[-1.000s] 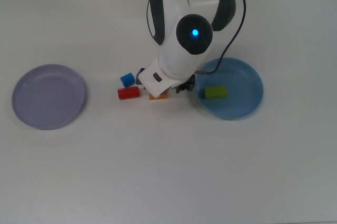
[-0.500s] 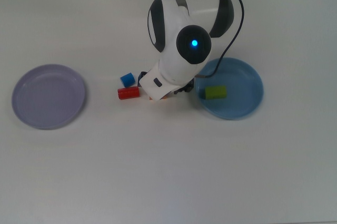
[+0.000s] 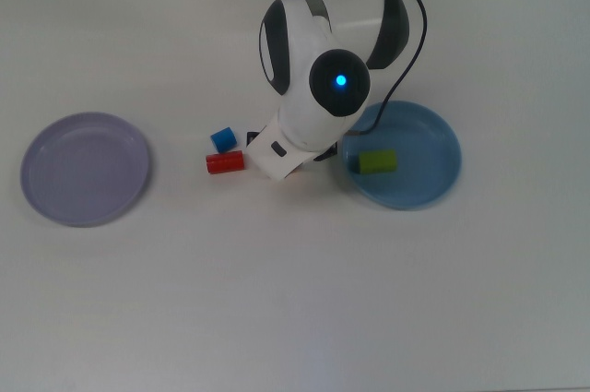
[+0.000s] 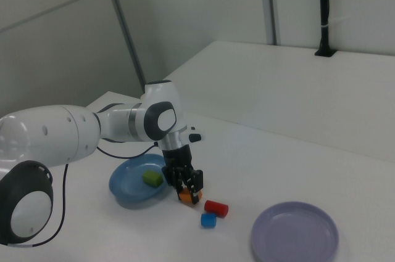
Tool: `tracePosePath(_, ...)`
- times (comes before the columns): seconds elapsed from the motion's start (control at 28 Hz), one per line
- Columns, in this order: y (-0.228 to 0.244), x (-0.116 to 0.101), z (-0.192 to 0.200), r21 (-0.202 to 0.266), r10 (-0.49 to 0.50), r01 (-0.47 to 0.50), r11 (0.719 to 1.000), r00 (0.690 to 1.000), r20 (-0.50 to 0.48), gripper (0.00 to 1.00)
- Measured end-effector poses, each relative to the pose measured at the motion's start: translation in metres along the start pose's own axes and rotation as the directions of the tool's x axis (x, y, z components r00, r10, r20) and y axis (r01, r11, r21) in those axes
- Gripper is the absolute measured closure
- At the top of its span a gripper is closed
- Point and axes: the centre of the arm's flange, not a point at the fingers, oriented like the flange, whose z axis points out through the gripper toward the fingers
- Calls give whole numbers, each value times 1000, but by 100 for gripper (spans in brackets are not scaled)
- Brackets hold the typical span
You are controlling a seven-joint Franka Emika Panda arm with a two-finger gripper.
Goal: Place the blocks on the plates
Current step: 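Grasp the orange block and lift it toward the blue plate, then lower the orange block onto the blue plate and open the gripper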
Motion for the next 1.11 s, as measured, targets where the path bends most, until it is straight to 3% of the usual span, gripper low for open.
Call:
tracePosePath(0.46,-8,-8,-47,19,-12,13,1000,998,-64,47)
tracePosePath(0.79,-86,-36,-83,39,-137,141,989,985,-107,47)
tracePosePath(1.11,-146,-63,-82,9,-231,232,973,971,-67,47)
